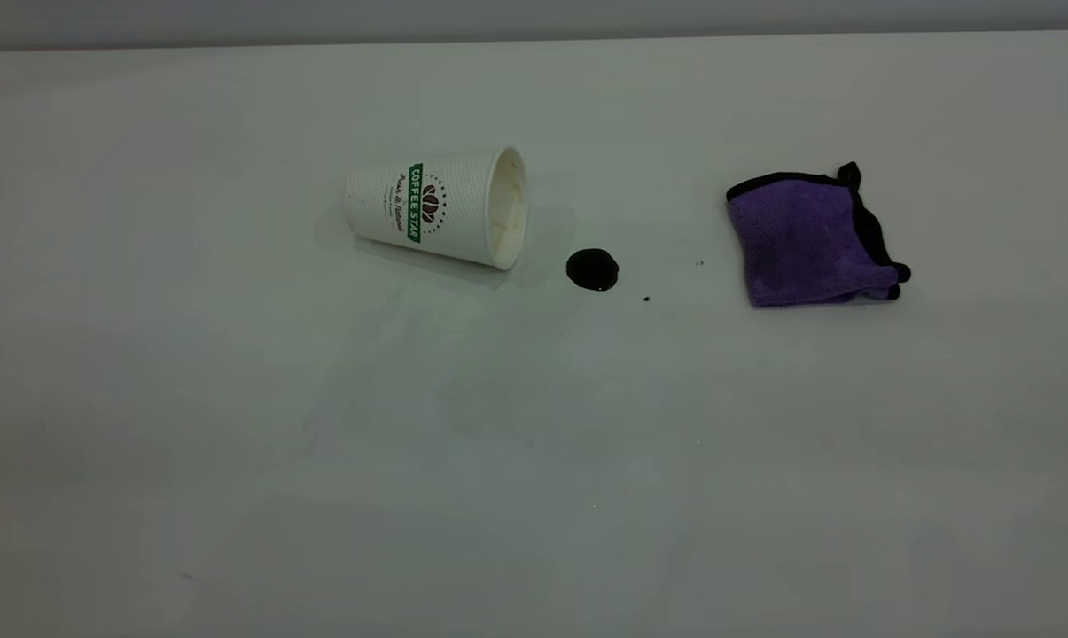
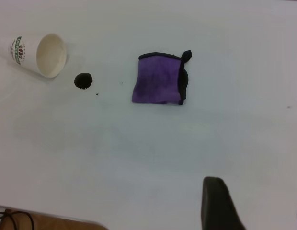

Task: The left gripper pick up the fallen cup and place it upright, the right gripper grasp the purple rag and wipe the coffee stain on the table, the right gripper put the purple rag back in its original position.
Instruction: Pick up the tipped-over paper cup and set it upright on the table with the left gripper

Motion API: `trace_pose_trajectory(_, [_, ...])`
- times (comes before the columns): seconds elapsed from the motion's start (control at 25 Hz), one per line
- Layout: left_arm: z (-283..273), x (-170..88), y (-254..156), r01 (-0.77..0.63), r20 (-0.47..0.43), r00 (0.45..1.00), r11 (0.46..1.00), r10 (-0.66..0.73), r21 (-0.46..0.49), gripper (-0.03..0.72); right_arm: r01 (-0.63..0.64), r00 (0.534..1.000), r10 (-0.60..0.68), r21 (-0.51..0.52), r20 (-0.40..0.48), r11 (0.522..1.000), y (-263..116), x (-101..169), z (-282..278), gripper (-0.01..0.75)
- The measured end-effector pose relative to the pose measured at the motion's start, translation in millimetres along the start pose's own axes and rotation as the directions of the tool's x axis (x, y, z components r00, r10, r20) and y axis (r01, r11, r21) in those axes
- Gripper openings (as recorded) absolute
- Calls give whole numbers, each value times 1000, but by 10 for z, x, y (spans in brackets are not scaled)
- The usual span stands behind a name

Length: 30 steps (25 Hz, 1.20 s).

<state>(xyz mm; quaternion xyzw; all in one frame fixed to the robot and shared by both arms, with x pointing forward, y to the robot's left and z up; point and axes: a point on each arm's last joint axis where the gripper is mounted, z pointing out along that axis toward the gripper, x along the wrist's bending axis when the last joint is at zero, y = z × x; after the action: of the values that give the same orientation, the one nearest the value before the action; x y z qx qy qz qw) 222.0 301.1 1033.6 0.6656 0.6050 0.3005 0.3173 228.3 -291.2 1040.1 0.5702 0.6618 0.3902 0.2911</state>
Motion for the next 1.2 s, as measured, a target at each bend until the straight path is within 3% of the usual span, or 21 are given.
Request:
trace_pose_trajectory(0.76, [0,6,0,-2,-6,1000,1000,2,0,474,0,1000,0,0,0,1000,0,0,0,438])
trace_pose_trajectory(1.0, [-36,18,143,-5,-16,1000,1000,5,-26,555,0,1000,0,0,0,1000,0,0,0,438])
trace_pose_trajectory(1.2, [132,32,530,-8,-15,1000,1000,8,-11,603,1,1000,-1,0,0,1000,0,0,0,438])
